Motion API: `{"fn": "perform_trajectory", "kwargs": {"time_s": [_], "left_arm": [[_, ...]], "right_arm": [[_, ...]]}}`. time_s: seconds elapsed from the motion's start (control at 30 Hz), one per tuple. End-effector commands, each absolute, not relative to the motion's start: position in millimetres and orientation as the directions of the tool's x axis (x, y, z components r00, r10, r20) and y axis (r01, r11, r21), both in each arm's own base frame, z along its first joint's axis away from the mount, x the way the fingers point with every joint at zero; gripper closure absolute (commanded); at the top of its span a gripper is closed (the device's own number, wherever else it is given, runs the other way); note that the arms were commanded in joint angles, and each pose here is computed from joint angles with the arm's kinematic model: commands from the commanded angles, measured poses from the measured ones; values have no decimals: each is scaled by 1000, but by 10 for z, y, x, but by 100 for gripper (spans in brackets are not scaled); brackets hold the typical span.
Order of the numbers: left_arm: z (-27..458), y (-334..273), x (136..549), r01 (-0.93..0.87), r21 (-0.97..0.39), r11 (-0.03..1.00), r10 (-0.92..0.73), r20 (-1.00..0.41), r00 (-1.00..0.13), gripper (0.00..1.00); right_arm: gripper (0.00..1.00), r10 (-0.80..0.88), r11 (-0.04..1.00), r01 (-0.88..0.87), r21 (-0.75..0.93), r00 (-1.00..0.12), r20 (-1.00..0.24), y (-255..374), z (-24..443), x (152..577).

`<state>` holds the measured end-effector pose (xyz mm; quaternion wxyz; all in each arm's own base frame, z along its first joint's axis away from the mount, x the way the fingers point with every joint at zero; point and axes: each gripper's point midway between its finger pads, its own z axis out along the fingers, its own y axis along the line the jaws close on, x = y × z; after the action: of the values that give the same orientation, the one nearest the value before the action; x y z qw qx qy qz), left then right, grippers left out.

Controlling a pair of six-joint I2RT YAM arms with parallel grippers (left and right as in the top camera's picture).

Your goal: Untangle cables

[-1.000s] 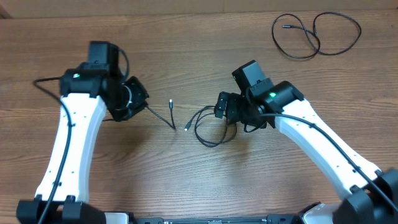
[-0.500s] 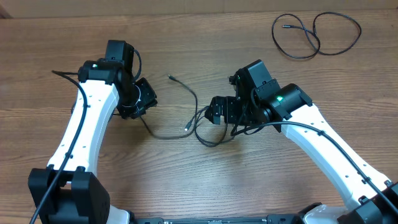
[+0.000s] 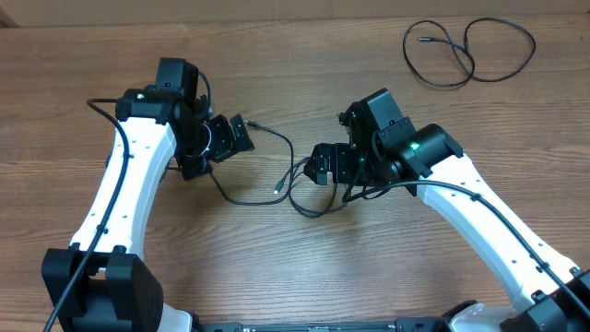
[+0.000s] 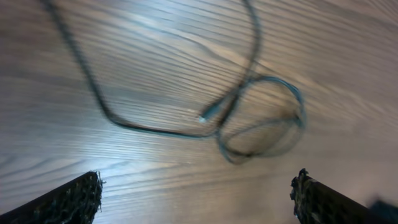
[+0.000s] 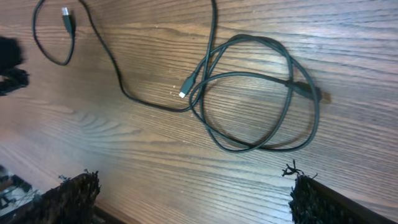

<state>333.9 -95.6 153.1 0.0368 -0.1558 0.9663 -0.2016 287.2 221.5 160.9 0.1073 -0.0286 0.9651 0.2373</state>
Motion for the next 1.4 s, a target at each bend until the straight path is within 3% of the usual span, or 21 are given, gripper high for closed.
{"fn": "perform_trajectory", "kwargs": {"time_s": [0.0, 0.17, 0.3, 0.47, 0.8, 0.97, 1.1, 1.23, 1.37], "left_arm": [[1883, -1160, 3445, -127, -518, 846, -198, -84, -977, 0], [2037, -1207, 3459, -83, -512, 855, -167, -120, -979, 0], [1829, -1179, 3278, -99, -412, 906, -138, -68, -988, 1], [1499, -1192, 3038, -72, -285, 956, -77, -9, -997, 14], [935, -1257, 2879, -53, -132, 990, -55, -16, -998, 9], [663, -1239, 2761, -301, -115, 947, -298, 41, -954, 14], [455, -1220, 2674, -599, -91, 795, -593, 88, -800, 16], [280, -1207, 2710, -694, -111, 712, -691, 69, -720, 14], [167, -1193, 2731, -763, -128, 633, -763, 64, -644, 21]], "right_arm": [[0, 56, 901, -70, 427, -960, -274, 2133, 1738, 2991], [0, 136, 923, 23, 384, -954, -269, 2014, 1623, 3042], [0, 153, 922, 41, 385, -952, -265, 2025, 1558, 3081], [0, 154, 921, 40, 388, -951, -268, 2055, 1518, 3132], [0, 153, 921, 40, 386, -952, -265, 2062, 1492, 3145], [0, 153, 921, 40, 387, -952, -266, 2063, 1493, 3147], [0, 153, 921, 40, 387, -952, -266, 2063, 1493, 3147], [0, 152, 922, 41, 385, -953, -263, 2059, 1488, 3138], [0, 150, 924, 45, 379, -956, -254, 2046, 1475, 3115]]}}
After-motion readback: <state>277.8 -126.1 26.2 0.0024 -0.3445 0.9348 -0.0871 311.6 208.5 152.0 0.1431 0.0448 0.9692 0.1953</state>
